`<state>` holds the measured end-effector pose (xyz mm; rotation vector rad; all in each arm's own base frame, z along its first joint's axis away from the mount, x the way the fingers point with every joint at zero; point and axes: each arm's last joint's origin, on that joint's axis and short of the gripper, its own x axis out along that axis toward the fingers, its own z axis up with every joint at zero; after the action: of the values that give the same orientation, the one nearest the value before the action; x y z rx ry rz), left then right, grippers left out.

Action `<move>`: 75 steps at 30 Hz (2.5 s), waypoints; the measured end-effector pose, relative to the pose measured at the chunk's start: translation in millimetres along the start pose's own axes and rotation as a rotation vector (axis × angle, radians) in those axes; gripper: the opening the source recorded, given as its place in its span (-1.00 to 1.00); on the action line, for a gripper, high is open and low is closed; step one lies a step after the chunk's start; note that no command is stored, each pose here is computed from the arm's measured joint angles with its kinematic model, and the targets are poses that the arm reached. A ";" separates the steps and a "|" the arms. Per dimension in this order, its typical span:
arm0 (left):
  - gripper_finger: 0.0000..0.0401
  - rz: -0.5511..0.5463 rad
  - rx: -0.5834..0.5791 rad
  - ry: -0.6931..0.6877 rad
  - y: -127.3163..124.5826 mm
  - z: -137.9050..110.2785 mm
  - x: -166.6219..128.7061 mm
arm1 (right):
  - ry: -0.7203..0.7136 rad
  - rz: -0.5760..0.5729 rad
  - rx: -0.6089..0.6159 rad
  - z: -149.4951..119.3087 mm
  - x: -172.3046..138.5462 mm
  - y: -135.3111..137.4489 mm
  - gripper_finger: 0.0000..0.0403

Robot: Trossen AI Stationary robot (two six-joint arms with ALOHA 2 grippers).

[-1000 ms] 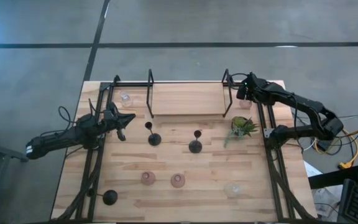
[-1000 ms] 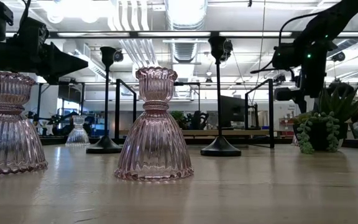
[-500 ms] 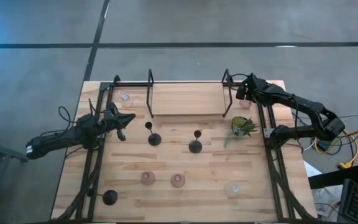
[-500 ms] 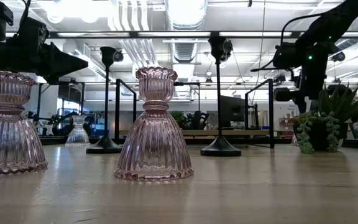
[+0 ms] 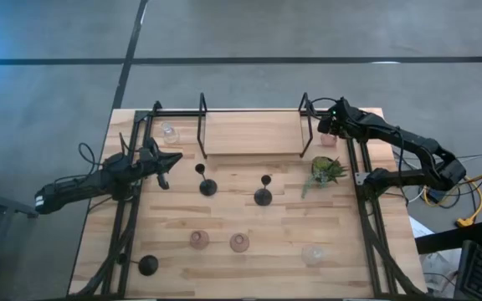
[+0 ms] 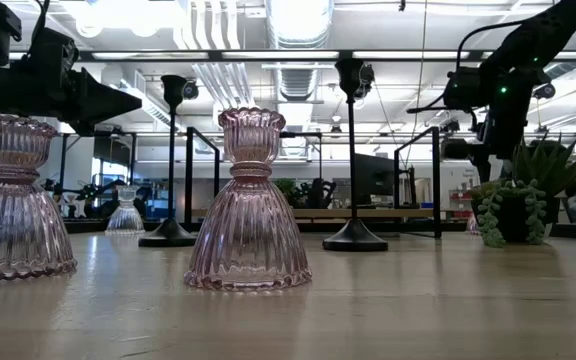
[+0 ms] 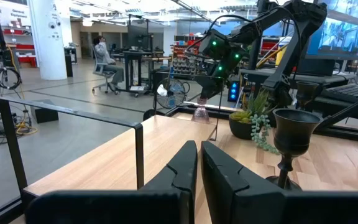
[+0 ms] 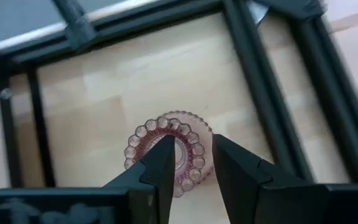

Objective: Pick & Place candle stick holders
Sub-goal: Put the top pink glass candle holder on the shelf

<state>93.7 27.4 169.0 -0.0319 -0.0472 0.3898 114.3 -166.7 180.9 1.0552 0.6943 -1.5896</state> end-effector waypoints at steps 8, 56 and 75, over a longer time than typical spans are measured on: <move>-0.87 0.000 0.000 0.000 0.0 0.0 0.0 | 0.030 0.017 -0.035 -1.4 -0.6 0.0 -0.63; -0.87 0.000 0.000 0.000 0.0 0.0 0.0 | -0.159 0.324 -0.182 16.4 -109.0 -31.0 -0.95; -0.87 0.000 0.000 0.000 0.0 0.0 0.0 | -0.247 0.503 -0.382 74.2 -217.7 14.1 -0.95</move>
<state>93.7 27.4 169.0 -0.0317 -0.0473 0.3899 118.6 -136.9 409.4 0.6672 0.4886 -1.0723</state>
